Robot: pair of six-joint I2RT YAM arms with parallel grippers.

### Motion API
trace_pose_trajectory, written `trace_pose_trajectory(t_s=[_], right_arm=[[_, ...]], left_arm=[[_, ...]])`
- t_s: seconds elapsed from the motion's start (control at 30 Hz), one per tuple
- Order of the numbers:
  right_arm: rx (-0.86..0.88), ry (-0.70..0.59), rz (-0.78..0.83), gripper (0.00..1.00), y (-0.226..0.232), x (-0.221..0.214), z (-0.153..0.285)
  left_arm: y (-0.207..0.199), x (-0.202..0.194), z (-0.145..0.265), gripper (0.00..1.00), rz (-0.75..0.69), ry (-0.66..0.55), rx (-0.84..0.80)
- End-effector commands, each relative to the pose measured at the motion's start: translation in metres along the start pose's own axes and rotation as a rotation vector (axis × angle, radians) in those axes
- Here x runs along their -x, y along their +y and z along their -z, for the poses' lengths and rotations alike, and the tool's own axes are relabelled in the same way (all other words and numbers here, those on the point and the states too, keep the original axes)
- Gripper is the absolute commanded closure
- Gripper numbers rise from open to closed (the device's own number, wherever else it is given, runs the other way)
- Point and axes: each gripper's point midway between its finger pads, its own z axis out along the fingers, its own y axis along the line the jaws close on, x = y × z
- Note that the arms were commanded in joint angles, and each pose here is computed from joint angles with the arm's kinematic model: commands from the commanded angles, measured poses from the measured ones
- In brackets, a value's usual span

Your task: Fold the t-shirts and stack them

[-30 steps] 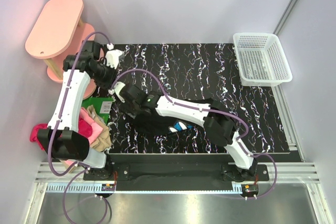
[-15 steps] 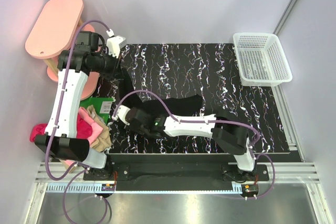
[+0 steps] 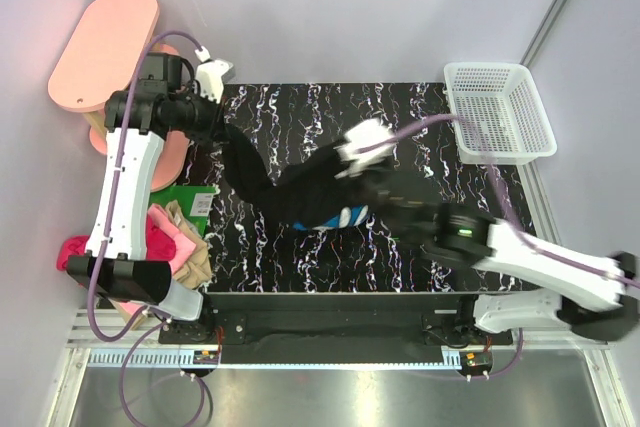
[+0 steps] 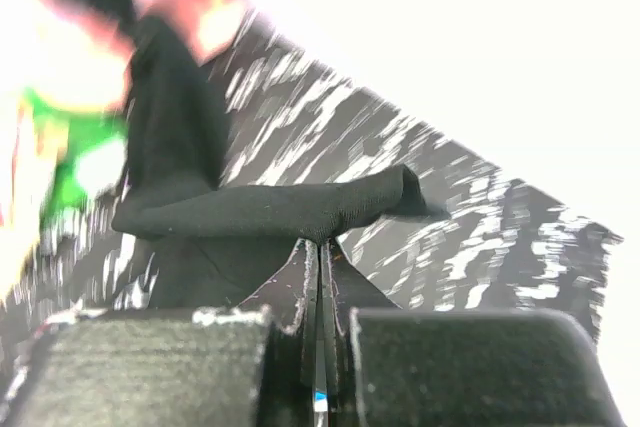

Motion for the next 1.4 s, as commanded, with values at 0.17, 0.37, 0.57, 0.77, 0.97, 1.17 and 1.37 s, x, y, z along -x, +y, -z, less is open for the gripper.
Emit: trace_pose_trajectory(t_s=[0.17,0.37,0.57,0.77,0.97,1.17,1.37], right_arm=[[-0.294,-0.214,-0.262,1.0,-0.144,0.07,0.115],[-0.324,-0.318,-0.398,1.0,-0.192,0.097,0.168],[-0.365,-0.395,-0.494,1.0,-0.231,0.103,0.209],[-0.402,-0.432,-0.562,1.0,-0.252,0.097,0.232],[-0.423,-0.435,-0.584,1.0,-0.263,0.091,0.243],[-0.469,-0.378,-0.473,1.0,-0.25,0.095,0.22],[-0.491,-0.424,-0.422,1.0,-0.254,0.121,0.218]], left_arm=[[0.018,0.06,0.063,1.0,-0.074,-0.214,0.181],[0.021,0.069,0.109,1.0,-0.135,-0.291,0.308],[0.041,0.043,0.102,1.0,-0.141,-0.213,0.409],[0.066,0.031,0.086,1.0,-0.101,-0.169,0.452],[0.082,0.025,0.086,1.0,-0.089,-0.149,0.46],[0.086,0.039,0.069,1.0,-0.066,-0.154,0.408],[0.102,0.069,0.043,1.0,-0.033,-0.162,0.372]])
